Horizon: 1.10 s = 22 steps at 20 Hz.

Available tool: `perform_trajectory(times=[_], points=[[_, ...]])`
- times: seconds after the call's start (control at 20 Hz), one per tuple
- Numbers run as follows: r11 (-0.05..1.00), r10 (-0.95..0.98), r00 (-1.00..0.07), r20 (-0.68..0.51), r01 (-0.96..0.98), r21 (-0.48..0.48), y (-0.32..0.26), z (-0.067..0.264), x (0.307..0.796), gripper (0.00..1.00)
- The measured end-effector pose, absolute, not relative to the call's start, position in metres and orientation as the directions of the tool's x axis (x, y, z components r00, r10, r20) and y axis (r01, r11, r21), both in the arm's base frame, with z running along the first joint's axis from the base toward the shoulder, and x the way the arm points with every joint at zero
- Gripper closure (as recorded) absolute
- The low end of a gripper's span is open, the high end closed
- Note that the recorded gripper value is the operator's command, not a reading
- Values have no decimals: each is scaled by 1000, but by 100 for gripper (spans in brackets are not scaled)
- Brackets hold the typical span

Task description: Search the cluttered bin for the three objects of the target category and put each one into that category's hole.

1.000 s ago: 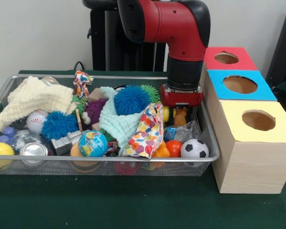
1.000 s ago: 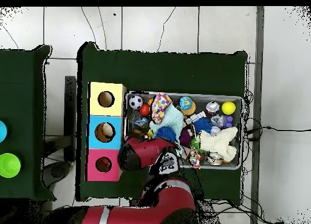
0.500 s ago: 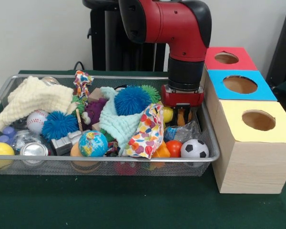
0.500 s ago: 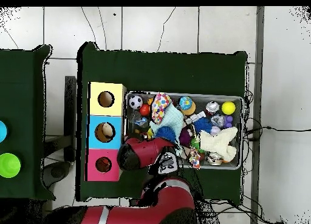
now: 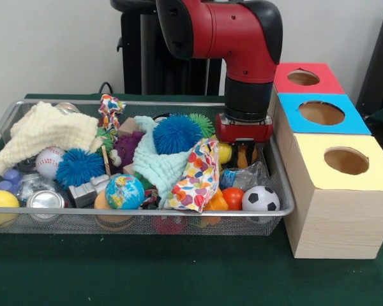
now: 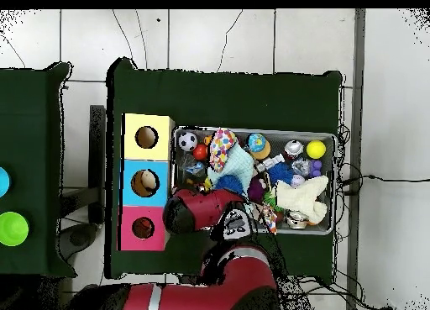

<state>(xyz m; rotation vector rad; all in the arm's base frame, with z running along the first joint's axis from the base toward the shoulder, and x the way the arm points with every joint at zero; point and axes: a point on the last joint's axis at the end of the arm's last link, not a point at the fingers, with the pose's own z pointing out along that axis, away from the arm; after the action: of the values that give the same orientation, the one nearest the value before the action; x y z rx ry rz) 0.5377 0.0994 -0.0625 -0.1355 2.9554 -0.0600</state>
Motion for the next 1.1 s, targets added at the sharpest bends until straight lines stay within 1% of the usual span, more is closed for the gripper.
perform_trajectory(times=[0.4,1.1], points=[[998,-60,-990,-126,-57,-21,96,-61,540,100],[998,-57,-996,-72,-55,-24,99,-60,544,100]])
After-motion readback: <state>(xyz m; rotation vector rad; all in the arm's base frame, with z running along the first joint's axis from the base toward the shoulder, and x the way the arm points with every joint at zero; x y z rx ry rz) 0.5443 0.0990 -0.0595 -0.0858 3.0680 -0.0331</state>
